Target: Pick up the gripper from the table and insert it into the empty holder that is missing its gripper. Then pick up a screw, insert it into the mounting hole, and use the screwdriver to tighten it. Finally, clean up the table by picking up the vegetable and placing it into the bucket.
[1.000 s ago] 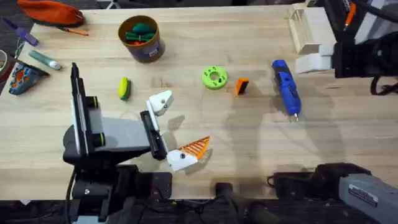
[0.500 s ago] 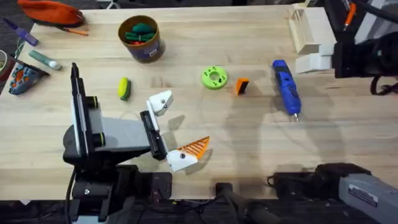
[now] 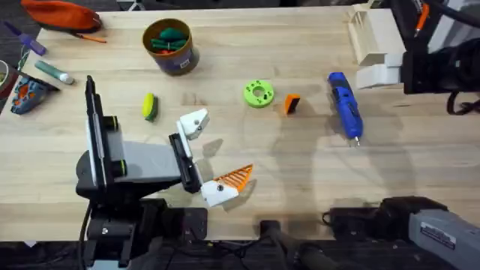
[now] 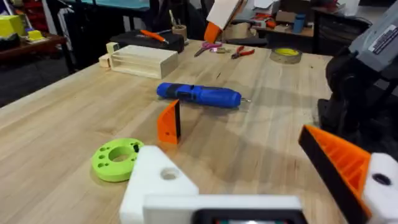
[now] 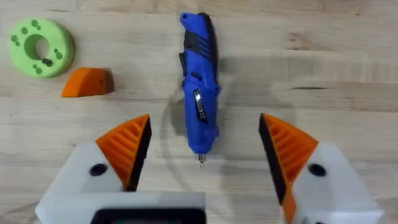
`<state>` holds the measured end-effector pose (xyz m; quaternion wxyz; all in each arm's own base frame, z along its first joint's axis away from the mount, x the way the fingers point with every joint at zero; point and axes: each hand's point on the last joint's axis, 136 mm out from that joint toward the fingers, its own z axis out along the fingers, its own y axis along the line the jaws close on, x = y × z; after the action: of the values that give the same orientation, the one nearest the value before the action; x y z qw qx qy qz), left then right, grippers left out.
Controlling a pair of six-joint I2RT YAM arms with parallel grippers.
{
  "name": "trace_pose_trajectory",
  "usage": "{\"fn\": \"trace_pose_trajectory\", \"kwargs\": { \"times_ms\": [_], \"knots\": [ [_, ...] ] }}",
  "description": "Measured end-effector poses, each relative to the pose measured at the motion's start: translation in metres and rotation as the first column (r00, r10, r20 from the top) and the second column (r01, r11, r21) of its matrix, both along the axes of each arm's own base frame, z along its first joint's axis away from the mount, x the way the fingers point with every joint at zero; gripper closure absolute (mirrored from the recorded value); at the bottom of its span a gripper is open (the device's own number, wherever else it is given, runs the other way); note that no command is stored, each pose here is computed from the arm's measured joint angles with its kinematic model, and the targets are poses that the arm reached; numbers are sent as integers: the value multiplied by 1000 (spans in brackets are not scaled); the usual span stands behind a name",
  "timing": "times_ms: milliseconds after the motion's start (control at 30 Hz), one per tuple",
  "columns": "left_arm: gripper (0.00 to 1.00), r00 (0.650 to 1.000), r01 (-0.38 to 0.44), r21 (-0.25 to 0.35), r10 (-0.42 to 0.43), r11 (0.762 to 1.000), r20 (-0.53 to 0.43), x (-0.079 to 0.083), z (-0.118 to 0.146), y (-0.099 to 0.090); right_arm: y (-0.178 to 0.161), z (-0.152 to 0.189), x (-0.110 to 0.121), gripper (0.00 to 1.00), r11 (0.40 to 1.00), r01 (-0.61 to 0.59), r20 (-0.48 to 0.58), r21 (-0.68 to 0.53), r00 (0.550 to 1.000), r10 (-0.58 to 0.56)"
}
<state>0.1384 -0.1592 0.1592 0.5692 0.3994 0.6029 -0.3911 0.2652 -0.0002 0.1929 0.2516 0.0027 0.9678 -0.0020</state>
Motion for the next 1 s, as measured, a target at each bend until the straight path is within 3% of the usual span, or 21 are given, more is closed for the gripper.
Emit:
{"fn": "trace_pose_trajectory", "kwargs": {
  "times_ms": [233,467,633,1000],
  "knots": [
    [15,1000,0,0,0,1000,0,0,0,0,0,-2,-3,11,1000,27,-15,14,1000,-27],
    [15,1000,0,0,0,1000,0,0,0,0,13,-20,-11,11,997,61,-185,37,981,-53],
    [16,1000,0,0,0,1000,0,0,0,0,46,-22,5,11,999,-14,-232,35,973,22],
    [14,1000,0,0,0,1000,0,0,0,0,133,-8,26,10,994,-87,-205,63,974,98]
  ]
}}
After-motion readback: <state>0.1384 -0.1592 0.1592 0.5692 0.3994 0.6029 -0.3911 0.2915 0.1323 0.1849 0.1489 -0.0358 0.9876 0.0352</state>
